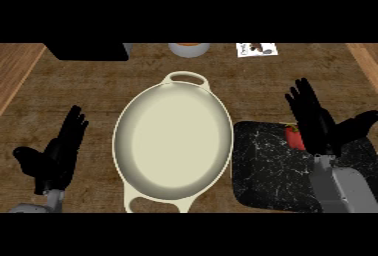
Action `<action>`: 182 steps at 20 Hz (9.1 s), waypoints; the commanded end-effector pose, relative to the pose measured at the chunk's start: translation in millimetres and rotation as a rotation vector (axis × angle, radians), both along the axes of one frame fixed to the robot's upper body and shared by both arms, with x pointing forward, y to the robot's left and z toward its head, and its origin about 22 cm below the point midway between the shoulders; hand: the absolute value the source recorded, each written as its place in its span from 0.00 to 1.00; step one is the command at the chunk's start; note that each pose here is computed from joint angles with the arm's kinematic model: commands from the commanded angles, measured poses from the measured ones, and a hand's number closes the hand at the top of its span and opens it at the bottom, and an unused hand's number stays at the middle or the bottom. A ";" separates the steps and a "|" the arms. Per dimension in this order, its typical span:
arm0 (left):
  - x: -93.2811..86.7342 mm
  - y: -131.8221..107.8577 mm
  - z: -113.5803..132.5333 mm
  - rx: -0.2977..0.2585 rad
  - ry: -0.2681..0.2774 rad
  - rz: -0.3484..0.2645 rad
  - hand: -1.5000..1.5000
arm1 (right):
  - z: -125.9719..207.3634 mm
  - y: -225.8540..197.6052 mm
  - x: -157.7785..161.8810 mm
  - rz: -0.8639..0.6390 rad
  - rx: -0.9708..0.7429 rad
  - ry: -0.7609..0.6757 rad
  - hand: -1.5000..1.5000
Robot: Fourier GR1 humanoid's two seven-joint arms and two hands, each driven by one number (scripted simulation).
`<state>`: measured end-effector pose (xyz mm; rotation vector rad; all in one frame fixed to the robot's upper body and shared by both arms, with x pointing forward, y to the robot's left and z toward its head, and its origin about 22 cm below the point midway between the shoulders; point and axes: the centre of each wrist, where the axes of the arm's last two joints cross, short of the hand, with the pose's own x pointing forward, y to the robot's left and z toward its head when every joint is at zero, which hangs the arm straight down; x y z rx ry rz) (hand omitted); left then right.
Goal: Pick the bell pepper from the tray and place it in the pot
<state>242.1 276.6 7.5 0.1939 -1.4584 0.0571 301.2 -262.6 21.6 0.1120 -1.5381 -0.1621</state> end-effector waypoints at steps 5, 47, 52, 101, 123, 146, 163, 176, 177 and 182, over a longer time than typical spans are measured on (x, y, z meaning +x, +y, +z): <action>-2.1 64.1 10.9 0.325 0.098 0.107 0.50 | 52.5 4.5 -1.7 -0.015 -0.268 -0.541 1.00; 33.3 70.9 32.8 0.315 0.301 0.114 0.50 | 53.9 14.8 -137.1 -0.340 -1.156 0.091 0.00; 25.3 55.8 25.7 0.333 0.294 0.116 0.50 | 26.0 -2.2 -128.4 -0.309 -1.172 0.134 0.00; 24.2 65.2 21.0 0.318 0.281 0.124 0.50 | -34.0 7.8 -19.3 -0.357 -1.281 0.072 1.00; 20.4 38.7 17.2 0.318 0.300 0.140 0.50 | 95.7 -11.5 -124.9 -0.080 -1.516 -0.080 1.00; 24.6 54.4 15.8 0.319 0.298 0.128 0.50 | 261.1 121.1 -130.8 -0.035 -1.248 -0.506 1.00; 27.1 40.4 17.5 0.316 0.275 0.101 0.50 | 207.0 231.3 -24.7 0.187 -1.180 -0.142 1.00; 32.7 52.4 25.8 0.319 0.276 0.086 0.50 | 173.5 233.0 1.6 0.071 -0.702 -0.201 0.00; 26.2 47.8 19.9 0.333 0.275 0.104 0.50 | 180.5 231.1 -11.8 0.044 -0.638 -0.221 0.00; 26.1 51.0 30.0 0.322 0.286 0.121 0.50 | 156.5 203.8 2.2 -0.101 -0.544 -0.228 0.00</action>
